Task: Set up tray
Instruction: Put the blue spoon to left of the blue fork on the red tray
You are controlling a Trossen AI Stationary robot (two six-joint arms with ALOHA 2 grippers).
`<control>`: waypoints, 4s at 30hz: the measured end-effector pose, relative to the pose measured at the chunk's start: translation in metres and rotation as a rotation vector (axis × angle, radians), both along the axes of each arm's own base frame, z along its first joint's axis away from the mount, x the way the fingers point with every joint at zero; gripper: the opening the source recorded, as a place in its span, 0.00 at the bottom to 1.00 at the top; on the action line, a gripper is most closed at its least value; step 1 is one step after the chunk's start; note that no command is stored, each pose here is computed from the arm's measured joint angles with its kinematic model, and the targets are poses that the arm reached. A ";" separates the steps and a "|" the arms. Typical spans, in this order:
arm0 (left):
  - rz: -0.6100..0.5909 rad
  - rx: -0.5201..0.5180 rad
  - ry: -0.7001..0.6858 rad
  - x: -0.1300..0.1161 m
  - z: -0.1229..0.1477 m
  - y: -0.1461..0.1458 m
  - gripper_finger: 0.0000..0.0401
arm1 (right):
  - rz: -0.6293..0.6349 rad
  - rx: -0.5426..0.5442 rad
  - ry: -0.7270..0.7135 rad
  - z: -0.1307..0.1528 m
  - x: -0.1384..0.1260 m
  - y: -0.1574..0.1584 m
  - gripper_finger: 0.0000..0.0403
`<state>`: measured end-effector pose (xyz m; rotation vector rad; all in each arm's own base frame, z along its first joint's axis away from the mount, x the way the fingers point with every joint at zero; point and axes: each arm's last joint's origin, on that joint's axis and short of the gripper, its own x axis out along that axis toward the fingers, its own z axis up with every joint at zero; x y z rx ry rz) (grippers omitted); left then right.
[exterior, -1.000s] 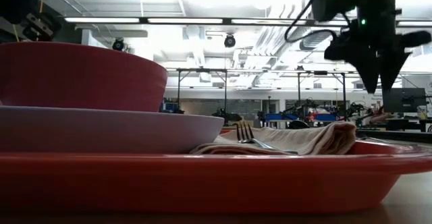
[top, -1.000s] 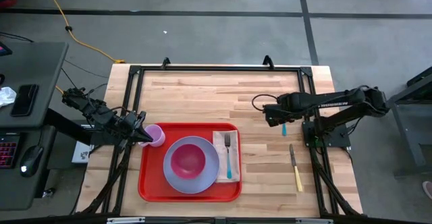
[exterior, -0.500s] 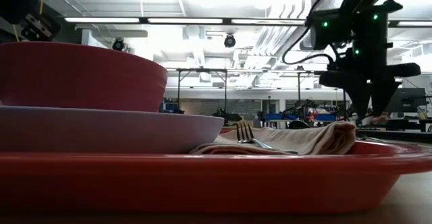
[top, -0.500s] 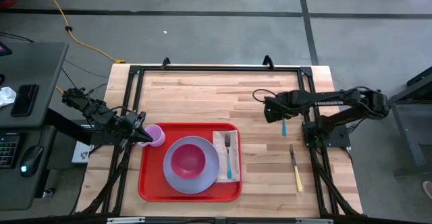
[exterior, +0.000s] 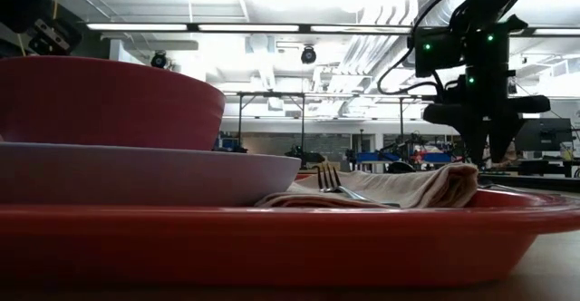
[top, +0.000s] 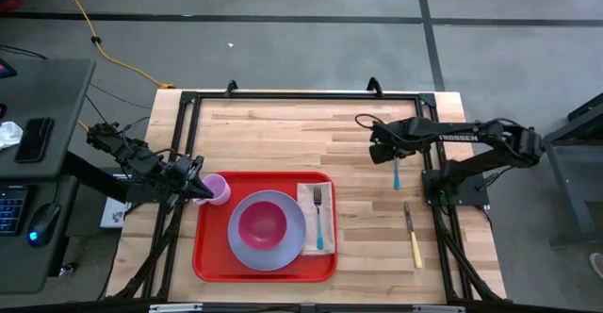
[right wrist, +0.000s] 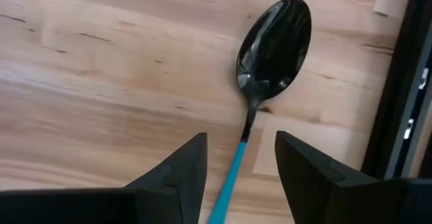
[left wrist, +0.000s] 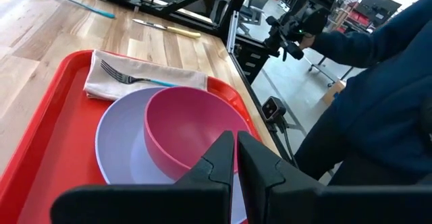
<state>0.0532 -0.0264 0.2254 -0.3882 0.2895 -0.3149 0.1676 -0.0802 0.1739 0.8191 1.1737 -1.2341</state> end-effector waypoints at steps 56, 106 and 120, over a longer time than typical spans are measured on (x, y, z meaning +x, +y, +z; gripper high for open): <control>-0.009 0.035 0.019 -0.001 -0.003 0.000 0.12 | -0.050 0.152 0.015 -0.053 -0.001 -0.012 0.38; -0.009 0.039 0.024 -0.001 -0.003 0.000 0.12 | -0.139 0.196 -0.114 -0.035 -0.010 -0.004 0.01; -0.016 0.062 0.015 -0.001 -0.003 0.000 0.12 | -0.144 0.233 -0.235 -0.014 -0.006 0.025 0.00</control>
